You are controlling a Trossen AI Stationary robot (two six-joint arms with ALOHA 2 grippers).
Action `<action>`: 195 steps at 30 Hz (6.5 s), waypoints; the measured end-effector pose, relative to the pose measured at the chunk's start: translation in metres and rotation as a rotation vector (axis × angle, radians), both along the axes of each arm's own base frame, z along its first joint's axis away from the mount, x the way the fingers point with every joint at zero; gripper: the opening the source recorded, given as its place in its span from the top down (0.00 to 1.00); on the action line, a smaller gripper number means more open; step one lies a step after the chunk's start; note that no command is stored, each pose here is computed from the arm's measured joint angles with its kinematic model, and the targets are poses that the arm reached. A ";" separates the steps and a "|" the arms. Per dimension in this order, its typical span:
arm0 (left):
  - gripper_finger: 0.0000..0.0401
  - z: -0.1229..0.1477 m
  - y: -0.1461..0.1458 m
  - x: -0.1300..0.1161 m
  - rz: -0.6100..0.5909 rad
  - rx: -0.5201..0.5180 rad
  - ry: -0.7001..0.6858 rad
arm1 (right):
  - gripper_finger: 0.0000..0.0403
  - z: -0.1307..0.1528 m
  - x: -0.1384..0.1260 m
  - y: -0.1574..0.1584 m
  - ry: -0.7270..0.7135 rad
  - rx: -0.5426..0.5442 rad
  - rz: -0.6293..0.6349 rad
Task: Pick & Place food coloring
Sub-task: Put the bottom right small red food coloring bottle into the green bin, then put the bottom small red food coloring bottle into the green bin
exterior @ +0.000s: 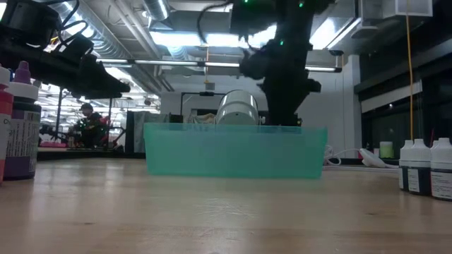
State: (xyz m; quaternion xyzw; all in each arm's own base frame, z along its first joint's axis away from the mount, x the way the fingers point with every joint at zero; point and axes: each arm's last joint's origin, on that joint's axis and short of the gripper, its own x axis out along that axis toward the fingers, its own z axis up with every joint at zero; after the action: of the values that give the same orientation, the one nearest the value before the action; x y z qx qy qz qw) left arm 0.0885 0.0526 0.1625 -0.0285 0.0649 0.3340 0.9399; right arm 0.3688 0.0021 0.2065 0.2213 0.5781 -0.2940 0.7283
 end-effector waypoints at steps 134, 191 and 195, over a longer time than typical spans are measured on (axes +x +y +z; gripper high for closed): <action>0.10 0.000 0.000 0.000 0.000 0.000 0.001 | 0.52 -0.045 -0.109 0.163 -0.015 -0.136 1.755; 0.10 0.000 0.000 0.000 0.000 0.000 0.001 | 0.82 0.046 -0.028 0.118 -0.223 0.067 0.316; 0.10 0.000 0.000 0.000 0.000 0.000 0.001 | 0.83 0.045 -0.022 0.092 -0.242 0.045 0.086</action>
State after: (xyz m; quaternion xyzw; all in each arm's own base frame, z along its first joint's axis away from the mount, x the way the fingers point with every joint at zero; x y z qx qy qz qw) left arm 0.0885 0.0526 0.1624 -0.0285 0.0653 0.3339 0.9399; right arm 0.3470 0.0943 0.2520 0.2463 0.5014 -0.2206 0.7995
